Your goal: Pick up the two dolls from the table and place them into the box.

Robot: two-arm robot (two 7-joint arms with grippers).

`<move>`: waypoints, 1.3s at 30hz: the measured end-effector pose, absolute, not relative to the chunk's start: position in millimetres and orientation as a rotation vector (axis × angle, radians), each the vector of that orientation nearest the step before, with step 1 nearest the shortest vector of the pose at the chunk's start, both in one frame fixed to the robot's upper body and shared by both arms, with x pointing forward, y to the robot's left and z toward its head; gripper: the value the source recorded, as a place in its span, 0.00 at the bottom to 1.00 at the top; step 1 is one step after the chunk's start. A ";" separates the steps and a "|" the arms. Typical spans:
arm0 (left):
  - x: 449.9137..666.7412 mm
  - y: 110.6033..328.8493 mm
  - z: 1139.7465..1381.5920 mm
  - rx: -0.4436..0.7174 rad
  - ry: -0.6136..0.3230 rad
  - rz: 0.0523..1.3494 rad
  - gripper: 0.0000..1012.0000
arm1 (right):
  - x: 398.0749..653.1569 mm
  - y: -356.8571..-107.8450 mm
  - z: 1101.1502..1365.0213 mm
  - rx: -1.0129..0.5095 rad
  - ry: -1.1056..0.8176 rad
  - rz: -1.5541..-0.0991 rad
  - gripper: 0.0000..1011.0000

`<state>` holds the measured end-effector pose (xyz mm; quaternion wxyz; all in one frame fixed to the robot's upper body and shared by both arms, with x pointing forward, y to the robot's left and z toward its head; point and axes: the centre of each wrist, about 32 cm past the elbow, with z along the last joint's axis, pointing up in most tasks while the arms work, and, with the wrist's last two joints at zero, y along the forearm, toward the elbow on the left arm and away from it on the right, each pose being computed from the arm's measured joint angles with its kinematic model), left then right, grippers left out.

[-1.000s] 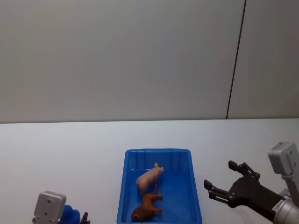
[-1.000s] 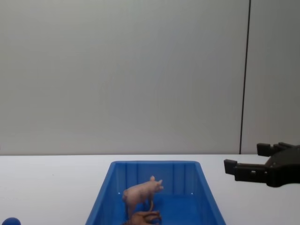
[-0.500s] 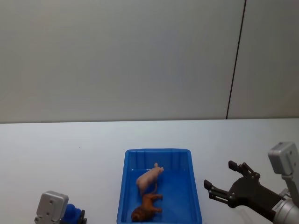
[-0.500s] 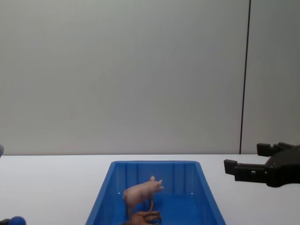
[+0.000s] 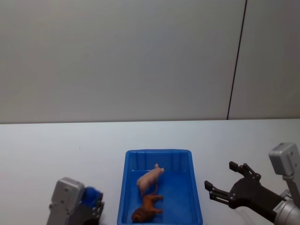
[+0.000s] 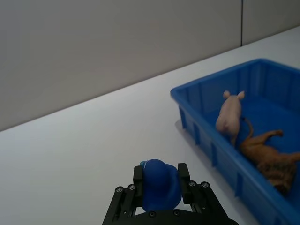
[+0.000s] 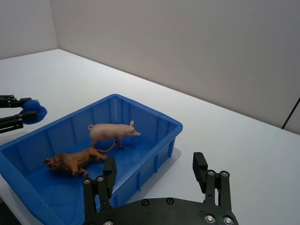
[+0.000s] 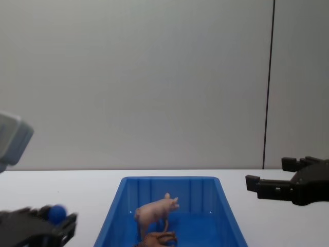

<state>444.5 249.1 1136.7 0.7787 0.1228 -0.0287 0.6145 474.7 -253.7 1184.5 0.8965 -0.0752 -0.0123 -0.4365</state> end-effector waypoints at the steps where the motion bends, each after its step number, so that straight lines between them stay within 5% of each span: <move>1: 446.1 247.0 1138.3 0.257 -0.068 1.320 0.43 | 474.7 -253.7 1184.5 -0.156 -0.026 -0.904 0.99; 15: 475.8 205.6 1164.1 0.128 -0.177 1.135 0.35 | 474.7 -253.7 1184.5 -0.156 -0.026 -0.904 0.99; 35: 500.7 170.0 1181.3 0.067 -0.208 0.981 0.99 | 474.7 -253.7 1184.5 -0.156 -0.026 -0.904 0.99; 39: 502.6 168.5 1183.0 0.058 -0.210 0.972 0.99 | 474.7 -253.7 1184.5 -0.156 -0.026 -0.904 0.99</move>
